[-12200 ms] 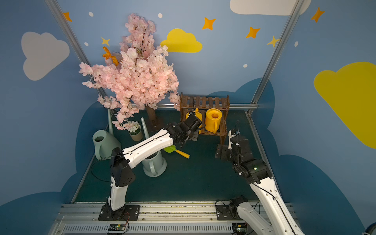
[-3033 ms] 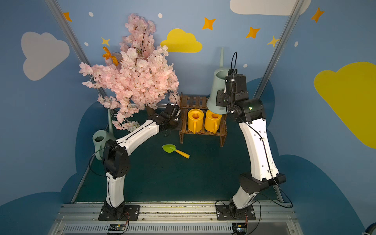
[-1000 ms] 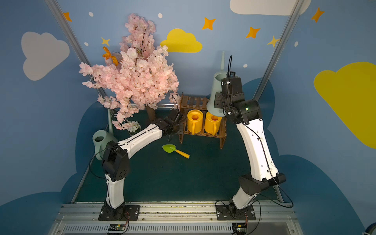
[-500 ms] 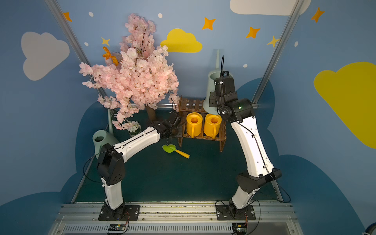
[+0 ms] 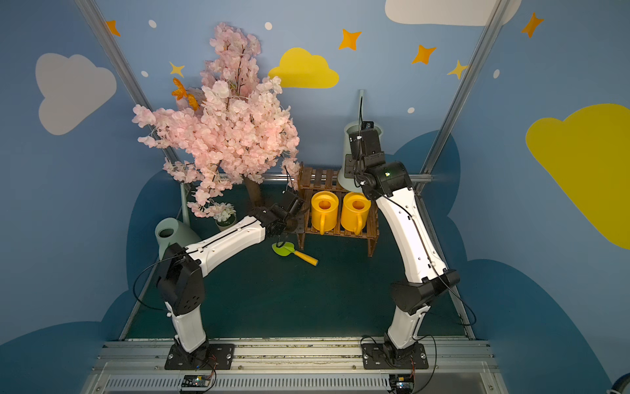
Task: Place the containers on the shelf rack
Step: 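Move the shelf to the center of the board, then pick up a container from the center of the board.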
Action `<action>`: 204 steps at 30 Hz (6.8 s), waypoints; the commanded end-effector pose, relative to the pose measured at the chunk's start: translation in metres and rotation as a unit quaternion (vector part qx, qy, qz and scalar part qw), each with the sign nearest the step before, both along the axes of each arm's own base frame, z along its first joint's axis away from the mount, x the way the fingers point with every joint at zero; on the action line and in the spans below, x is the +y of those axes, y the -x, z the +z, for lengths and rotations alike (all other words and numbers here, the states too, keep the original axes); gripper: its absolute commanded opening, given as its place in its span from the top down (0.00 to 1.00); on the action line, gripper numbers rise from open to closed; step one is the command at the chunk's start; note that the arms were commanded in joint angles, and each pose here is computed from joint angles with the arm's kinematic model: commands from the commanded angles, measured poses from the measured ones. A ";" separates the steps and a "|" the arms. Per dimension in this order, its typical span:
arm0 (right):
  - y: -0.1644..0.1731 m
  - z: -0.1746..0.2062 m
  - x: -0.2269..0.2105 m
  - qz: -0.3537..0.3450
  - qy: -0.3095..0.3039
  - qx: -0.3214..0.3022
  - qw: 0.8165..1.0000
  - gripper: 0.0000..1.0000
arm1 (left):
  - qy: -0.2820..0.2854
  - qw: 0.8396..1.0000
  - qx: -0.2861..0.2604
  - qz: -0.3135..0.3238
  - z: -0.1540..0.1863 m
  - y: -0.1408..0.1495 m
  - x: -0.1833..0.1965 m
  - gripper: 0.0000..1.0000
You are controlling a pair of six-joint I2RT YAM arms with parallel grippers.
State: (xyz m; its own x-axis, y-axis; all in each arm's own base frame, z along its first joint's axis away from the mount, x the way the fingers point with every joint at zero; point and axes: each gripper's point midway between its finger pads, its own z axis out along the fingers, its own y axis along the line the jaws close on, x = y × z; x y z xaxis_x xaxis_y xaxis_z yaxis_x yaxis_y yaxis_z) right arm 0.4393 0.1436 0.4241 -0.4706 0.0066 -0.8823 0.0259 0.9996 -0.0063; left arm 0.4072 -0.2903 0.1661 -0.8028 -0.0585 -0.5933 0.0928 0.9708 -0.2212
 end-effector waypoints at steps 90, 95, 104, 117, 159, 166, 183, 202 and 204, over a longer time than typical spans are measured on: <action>0.226 -0.017 0.148 0.423 -0.025 -0.081 0.902 0.02 | -0.035 0.979 0.009 0.201 0.021 0.142 0.361 0.00; 0.224 -0.017 0.147 0.424 -0.027 -0.076 0.902 0.02 | -0.066 0.974 0.005 0.216 0.026 0.152 0.370 0.00; 0.223 -0.016 0.146 0.423 -0.036 -0.072 0.903 0.02 | -0.101 0.960 0.014 0.261 0.027 0.161 0.391 0.00; 0.226 -0.019 0.146 0.431 -0.044 -0.059 0.900 0.02 | -0.121 0.943 0.000 0.310 0.025 0.156 0.425 0.00; 0.242 -0.010 0.109 0.411 -0.074 -0.089 0.904 0.02 | -0.096 0.982 -0.040 0.155 -0.021 0.081 0.422 0.56; 0.242 -0.010 0.093 0.385 -0.083 -0.101 0.913 0.02 | -0.085 0.980 -0.043 0.173 -0.009 0.094 0.412 0.61; 0.235 -0.012 0.089 0.373 -0.097 -0.102 0.917 0.02 | -0.101 0.965 0.012 0.243 -0.034 0.103 0.415 0.23; 0.229 -0.010 0.087 0.368 -0.096 -0.089 0.920 0.02 | -0.173 0.927 -0.048 0.330 -0.070 0.091 0.416 0.31; 0.228 -0.011 0.087 0.366 -0.096 -0.088 0.921 0.02 | -0.168 0.925 -0.063 0.335 -0.070 0.089 0.416 0.32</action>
